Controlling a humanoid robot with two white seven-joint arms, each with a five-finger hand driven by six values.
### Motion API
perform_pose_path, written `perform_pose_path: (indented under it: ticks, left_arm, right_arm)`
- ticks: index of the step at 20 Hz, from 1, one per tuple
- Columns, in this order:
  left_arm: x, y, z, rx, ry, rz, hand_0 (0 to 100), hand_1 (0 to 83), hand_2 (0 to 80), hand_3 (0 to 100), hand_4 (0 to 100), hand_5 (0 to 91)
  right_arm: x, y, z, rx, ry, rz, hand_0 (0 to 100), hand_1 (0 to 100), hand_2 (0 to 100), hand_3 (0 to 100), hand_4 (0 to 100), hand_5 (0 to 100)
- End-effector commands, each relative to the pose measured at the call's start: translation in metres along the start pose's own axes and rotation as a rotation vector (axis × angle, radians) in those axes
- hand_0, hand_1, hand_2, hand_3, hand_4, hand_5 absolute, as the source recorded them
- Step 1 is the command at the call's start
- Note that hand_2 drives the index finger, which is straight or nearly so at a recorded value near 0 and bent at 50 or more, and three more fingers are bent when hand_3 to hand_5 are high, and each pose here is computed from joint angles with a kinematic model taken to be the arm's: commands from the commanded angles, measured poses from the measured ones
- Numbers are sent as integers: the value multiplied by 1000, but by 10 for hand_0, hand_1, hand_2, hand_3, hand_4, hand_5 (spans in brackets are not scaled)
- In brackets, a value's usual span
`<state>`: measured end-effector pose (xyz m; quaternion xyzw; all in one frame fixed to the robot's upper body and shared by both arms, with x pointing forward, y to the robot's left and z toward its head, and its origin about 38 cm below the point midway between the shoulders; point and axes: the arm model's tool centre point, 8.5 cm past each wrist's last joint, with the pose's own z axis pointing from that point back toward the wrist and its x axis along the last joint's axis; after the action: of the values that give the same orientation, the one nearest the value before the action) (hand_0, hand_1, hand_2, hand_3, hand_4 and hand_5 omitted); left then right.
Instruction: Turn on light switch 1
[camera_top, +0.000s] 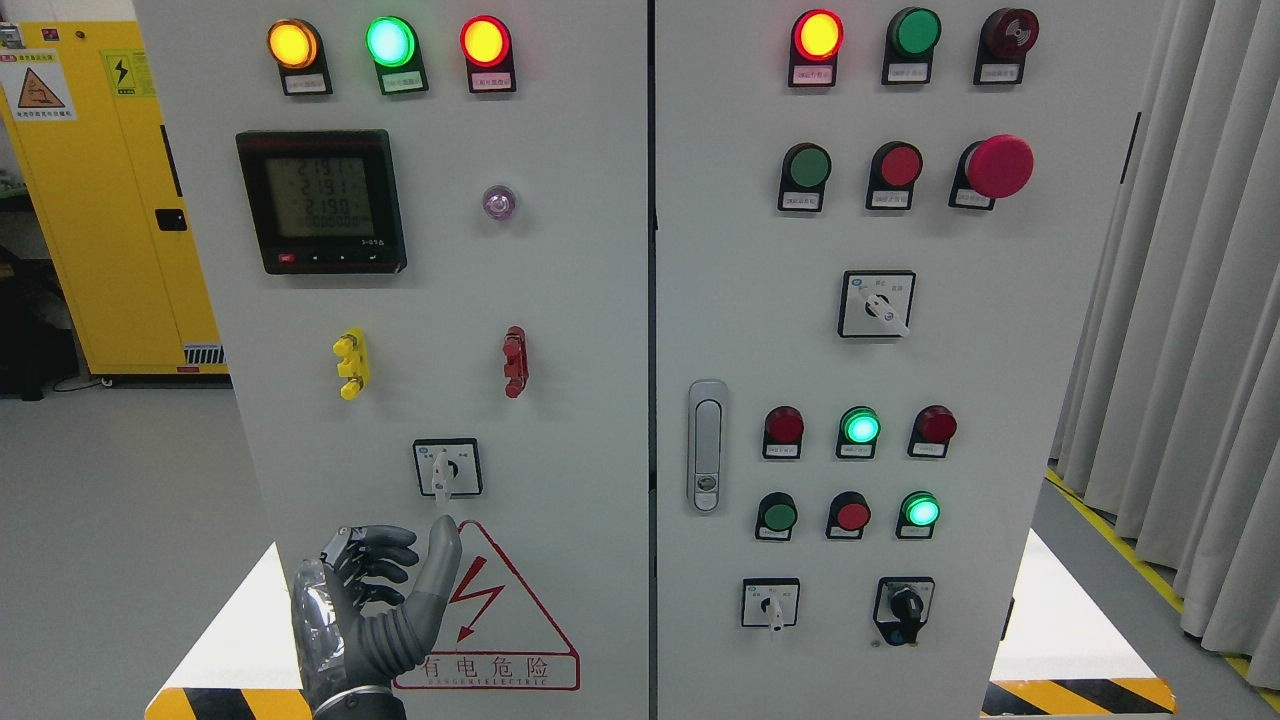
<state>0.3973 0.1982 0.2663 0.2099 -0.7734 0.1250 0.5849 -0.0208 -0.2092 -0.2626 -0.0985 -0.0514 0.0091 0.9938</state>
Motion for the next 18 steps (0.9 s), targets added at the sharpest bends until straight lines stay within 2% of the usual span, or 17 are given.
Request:
perform_pose_path:
  ticks: [1,18]
  left_arm:
    - [-3,-2,-10,15,18,-3,119,689,585,762,768,717]
    - [6,-9,-16,15,17,-10,87,702,588,764,769,716]
  right_arm:
    - [-1,0,0,-2,7,-28,0,500,40,0,0,0]
    - [-1,0,0,-2,7,-28,0,500,40,0,0,0]
